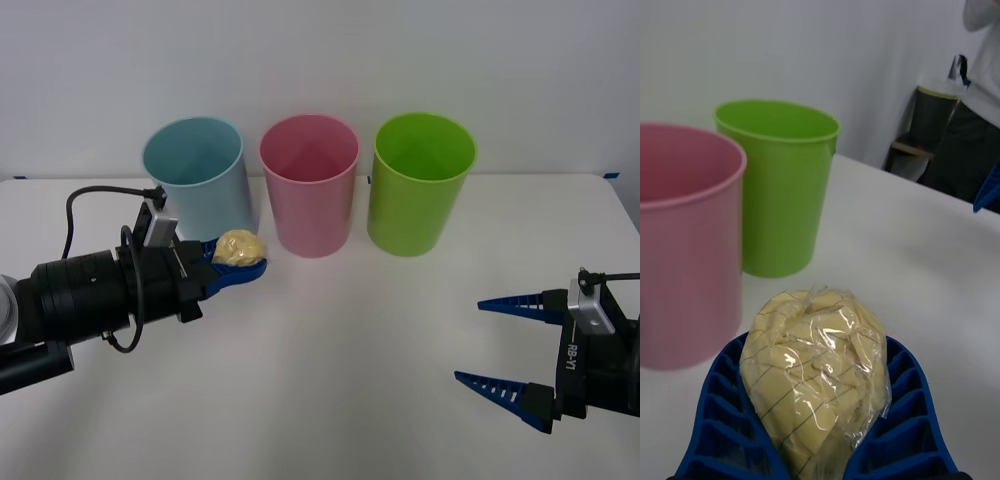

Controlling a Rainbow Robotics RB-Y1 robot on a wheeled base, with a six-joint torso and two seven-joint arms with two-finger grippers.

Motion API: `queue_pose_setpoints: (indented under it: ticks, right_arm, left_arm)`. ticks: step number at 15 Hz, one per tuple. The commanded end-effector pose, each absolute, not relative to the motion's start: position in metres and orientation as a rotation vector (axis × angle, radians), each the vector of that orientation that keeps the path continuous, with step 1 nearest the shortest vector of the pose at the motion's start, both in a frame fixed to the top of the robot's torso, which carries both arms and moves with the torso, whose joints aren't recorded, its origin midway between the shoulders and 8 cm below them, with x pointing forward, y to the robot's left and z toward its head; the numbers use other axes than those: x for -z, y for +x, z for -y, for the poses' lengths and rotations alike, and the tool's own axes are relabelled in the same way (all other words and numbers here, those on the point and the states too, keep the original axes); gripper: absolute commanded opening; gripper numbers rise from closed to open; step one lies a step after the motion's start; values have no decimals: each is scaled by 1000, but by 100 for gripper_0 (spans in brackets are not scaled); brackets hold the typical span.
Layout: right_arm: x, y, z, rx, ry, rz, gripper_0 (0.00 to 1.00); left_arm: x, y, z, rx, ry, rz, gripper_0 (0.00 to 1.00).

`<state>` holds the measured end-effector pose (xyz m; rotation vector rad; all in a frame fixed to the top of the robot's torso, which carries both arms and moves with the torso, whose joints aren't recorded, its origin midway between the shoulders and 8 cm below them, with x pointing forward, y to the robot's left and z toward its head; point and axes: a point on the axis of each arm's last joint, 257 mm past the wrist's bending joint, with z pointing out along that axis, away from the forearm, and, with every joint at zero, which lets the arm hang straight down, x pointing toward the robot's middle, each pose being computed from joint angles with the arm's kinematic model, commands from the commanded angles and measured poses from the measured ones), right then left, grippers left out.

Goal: Put cans in the blue bin and PET bottles in the pink bin and trash in the green bin.

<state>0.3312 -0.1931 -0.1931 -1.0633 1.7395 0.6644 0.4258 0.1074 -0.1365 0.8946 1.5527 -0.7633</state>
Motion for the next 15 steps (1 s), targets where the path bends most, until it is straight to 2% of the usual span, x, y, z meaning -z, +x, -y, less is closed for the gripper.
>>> queue_pose_setpoints:
  ticks: [1, 4, 8, 15]
  right_arm:
    - [193, 331, 193, -664, -1063, -1740, 100]
    - [193, 331, 193, -664, -1063, -1740, 100]
    - [193, 331, 193, -664, -1063, -1740, 100]
    - [193, 331, 193, -664, -1063, -1740, 100]
  left_arm:
    - [102, 437, -102, 762, 875, -1474, 0]
    - [52, 431, -81, 869, 838, -1377, 0]
    - [-8, 435, -65, 933, 745, -1293, 0]
    - [-57, 494, -14, 959, 667, -1320, 0]
